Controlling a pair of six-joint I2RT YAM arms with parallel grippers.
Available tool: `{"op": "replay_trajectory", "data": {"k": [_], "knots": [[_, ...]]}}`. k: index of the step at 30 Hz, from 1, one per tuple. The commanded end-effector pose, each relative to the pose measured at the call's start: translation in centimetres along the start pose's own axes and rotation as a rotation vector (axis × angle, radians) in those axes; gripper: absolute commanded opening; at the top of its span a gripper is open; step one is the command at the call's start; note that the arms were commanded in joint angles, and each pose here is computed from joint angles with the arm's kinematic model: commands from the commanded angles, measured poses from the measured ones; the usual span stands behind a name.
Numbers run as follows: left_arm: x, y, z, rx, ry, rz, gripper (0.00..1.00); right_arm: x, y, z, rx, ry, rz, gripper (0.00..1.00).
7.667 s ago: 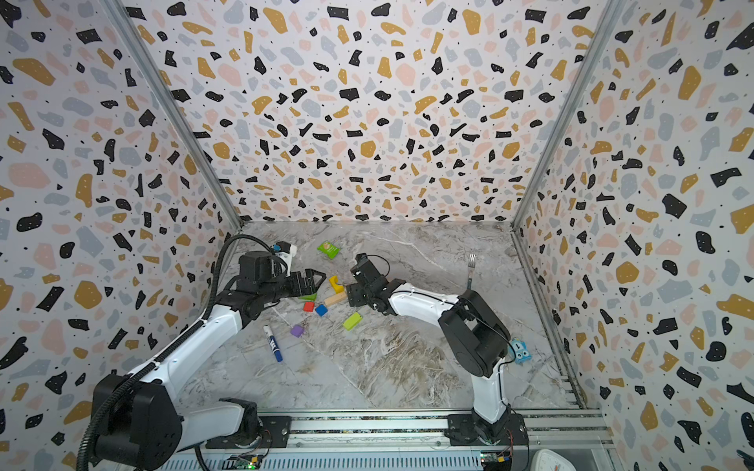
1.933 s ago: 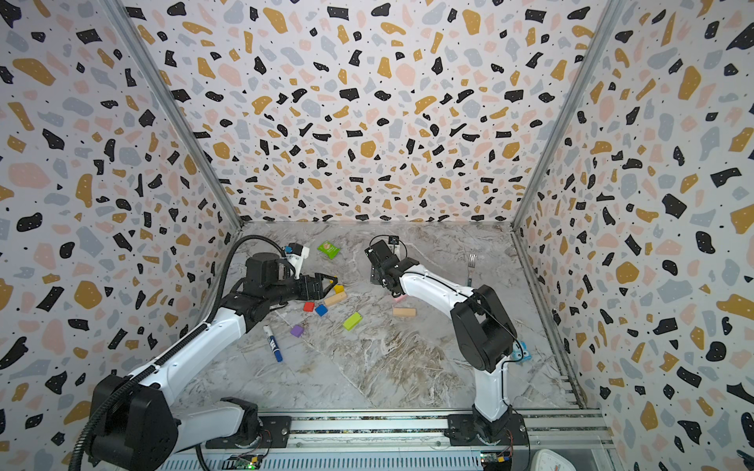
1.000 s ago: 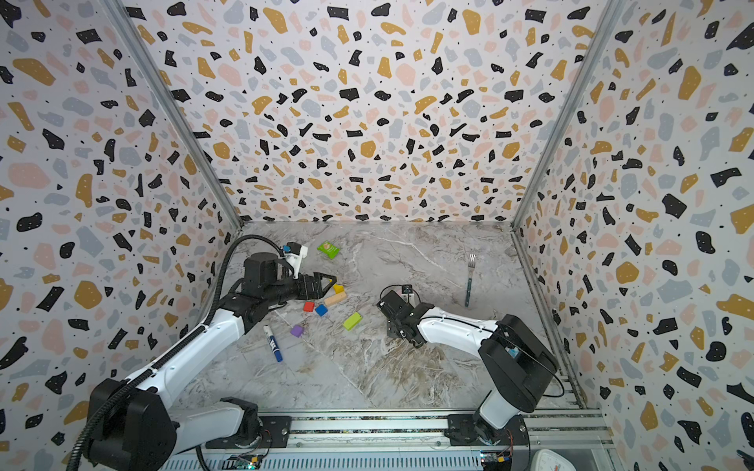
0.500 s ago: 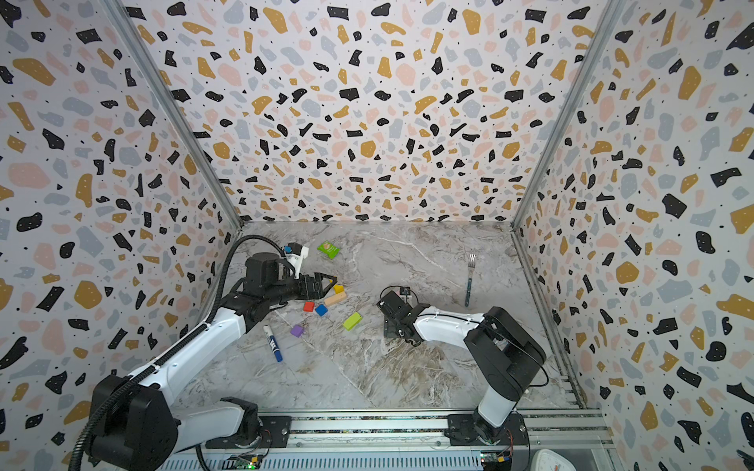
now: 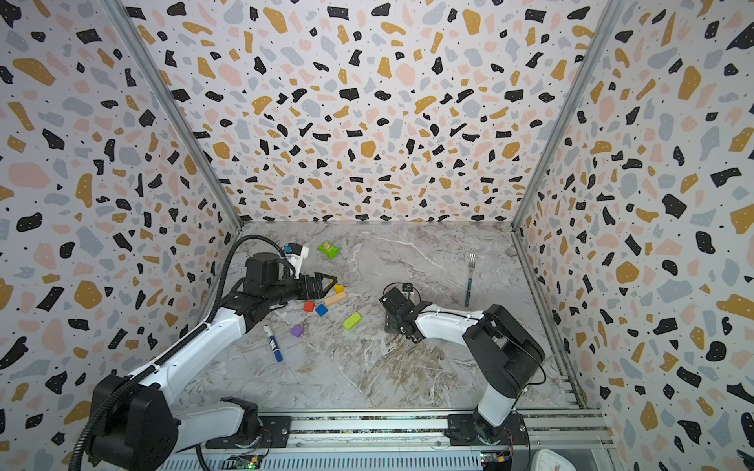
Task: Build the wood block tower
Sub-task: 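Move the held wood bar over another plain wood bar near the pink block, then lower the held wood bar onto the other wood bar with the right gripper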
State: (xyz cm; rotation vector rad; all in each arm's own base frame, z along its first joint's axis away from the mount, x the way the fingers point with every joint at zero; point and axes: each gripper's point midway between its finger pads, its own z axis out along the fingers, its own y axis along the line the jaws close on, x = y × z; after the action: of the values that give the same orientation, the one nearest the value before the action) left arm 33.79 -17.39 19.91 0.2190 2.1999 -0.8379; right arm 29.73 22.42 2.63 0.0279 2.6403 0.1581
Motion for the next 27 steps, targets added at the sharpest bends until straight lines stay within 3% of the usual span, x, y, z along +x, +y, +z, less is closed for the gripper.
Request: {"op": "replay_trajectory", "data": {"k": [1,27], "knots": [[0.0,-0.3,0.1,0.013,-0.007,0.013,0.99,0.8,-1.1,0.8,0.039,0.045,-0.013,0.71],[-0.1,-0.4,0.0,0.014,-0.009,0.014,0.99,0.6,-1.3,1.8,0.057,0.056,-0.028,0.76]]}}
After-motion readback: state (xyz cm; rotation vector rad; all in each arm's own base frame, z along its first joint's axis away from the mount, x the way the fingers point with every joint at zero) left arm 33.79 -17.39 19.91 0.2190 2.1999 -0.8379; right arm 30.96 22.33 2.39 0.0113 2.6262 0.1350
